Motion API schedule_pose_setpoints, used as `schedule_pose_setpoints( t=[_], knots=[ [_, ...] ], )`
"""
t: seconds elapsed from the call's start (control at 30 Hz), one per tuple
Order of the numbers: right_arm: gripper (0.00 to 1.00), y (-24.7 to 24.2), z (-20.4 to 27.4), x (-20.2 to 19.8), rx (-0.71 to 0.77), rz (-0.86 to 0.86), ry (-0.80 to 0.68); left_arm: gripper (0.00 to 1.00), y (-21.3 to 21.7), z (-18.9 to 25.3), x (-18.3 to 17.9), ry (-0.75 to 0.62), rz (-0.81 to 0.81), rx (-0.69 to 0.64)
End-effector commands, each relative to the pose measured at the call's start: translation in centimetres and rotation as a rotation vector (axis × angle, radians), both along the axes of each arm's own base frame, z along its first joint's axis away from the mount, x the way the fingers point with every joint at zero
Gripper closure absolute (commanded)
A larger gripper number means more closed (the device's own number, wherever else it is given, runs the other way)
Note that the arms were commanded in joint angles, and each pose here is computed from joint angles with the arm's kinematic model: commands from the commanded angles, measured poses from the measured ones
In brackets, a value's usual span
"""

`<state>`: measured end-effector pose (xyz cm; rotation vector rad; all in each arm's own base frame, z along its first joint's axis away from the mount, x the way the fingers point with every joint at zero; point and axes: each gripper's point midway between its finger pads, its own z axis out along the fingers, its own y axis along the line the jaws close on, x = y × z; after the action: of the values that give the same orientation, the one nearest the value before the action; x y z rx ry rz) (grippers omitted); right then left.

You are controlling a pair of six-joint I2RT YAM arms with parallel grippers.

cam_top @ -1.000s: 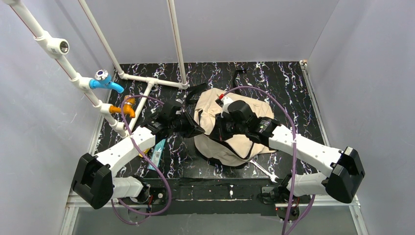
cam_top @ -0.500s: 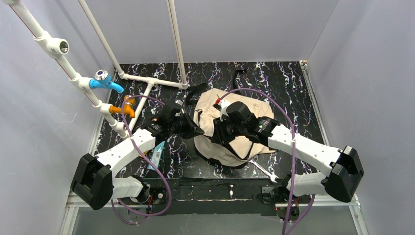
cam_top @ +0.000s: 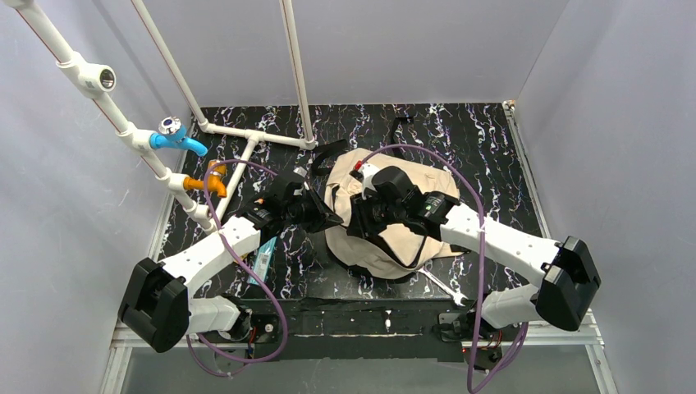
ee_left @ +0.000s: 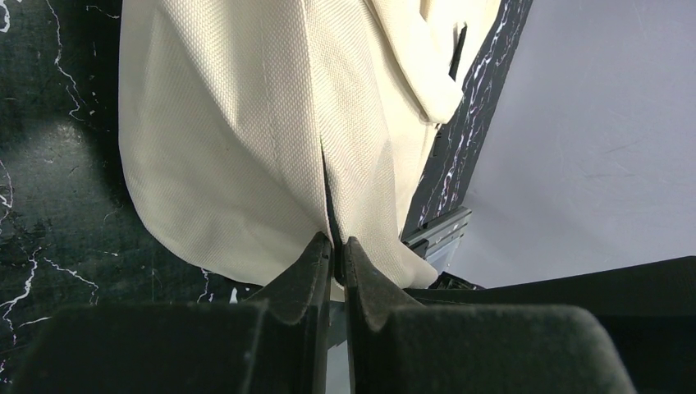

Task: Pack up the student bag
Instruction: Zip the student bag at the center of the board.

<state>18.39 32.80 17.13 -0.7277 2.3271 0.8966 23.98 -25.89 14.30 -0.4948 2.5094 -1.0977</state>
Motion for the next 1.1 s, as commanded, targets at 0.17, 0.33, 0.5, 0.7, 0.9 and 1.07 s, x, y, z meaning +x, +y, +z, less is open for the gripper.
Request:
schedule_pose_setpoints(
  t=[0.17,0.33,0.5,0.7,0.9,1.07],
  knots=[
    [0.89,0.6,1.7,2.3,0.002,-0.059,-0.086,1.0,0.1,1.2,0.0,-0.033,0.001,-0.029],
    [0.99,0.1,1.7,1.3,0.008,-0.076,-0.029,1.0,0.8,0.8,0.3,-0.019,0.039,0.014],
    [0.99,-3.0,0.9,-0.8,0.001,-0.246,0.115,1.0,2.3,-0.1,1.1,-0.031,0.094,0.107],
    [0.99,-10.3,-1.1,-2.1,-0.062,-0.587,0.173,1.0,5.0,-0.6,1.8,-0.072,0.184,0.201],
    [0.99,-16.6,-0.7,-2.8,-0.116,-0.744,0.068,1.0,7.0,-0.2,2.2,-0.117,0.212,0.277],
    [0.99,-13.1,1.1,-2.0,-0.024,-0.536,-0.018,0.94,4.9,0.8,0.4,-0.105,0.002,0.237]
  ],
)
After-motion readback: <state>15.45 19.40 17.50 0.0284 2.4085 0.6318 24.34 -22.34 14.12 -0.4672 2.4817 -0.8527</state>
